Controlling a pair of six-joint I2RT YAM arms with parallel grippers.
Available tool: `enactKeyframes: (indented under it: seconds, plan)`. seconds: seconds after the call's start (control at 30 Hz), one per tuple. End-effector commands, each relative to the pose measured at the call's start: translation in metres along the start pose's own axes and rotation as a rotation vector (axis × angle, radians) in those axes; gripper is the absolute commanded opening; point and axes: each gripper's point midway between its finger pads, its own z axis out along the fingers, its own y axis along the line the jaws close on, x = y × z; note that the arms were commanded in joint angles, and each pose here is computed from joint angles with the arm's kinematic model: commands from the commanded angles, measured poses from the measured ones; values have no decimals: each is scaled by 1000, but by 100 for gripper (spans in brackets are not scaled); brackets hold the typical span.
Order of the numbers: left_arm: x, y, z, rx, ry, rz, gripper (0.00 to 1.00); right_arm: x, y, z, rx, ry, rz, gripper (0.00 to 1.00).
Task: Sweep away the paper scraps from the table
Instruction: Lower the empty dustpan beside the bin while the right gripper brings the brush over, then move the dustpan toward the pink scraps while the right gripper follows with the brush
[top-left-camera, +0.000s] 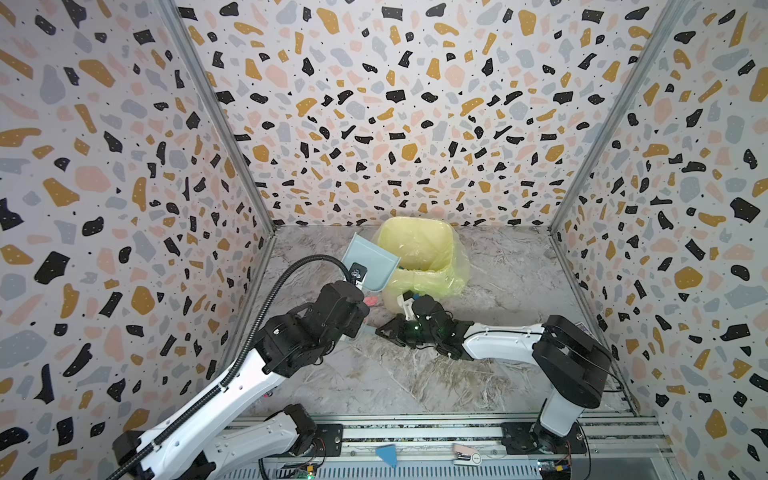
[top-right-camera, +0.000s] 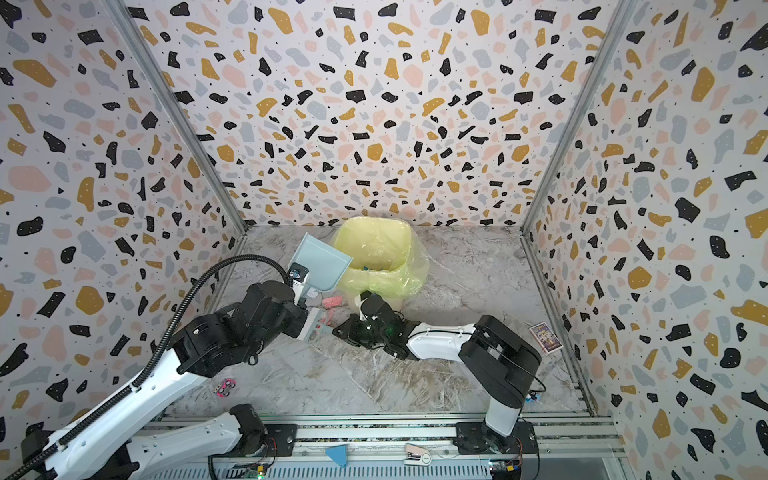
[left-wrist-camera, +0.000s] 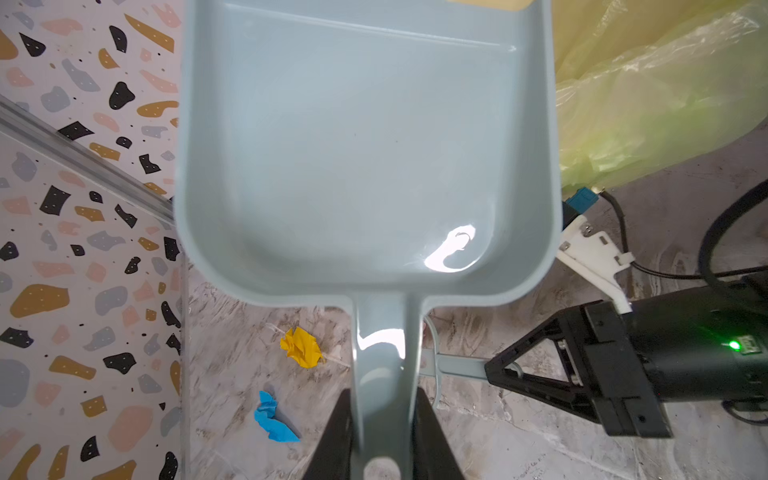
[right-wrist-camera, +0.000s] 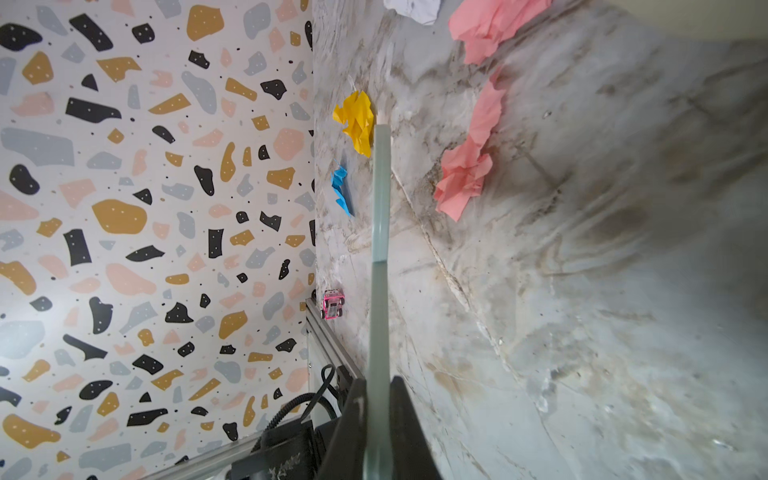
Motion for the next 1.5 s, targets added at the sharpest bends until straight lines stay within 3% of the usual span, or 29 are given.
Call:
enactKeyframes:
  seconds: [0.0, 0.33, 0.67, 0.8, 1.23, 1.47]
  plan:
    - [-2, 1, -1, 9, -20, -26, 7, -10, 9, 4, -41, -49, 80, 0]
    - [2, -2, 3, 18, -7, -13, 7, 5, -30, -20, 50, -67, 204, 0]
    - [7, -10, -1, 77, -3, -32, 10, 37, -65, -98, 168, -55, 269, 0]
    - [4, -14, -10, 125, -12, -56, 13, 42, -62, -116, 172, -42, 235, 0]
    - [22, -46, -24, 312, 66, -81, 19, 20, -3, -91, 47, -16, 25, 0]
    - [41, -71, -21, 400, 113, -89, 20, 0, -14, -68, 66, -33, 29, 0]
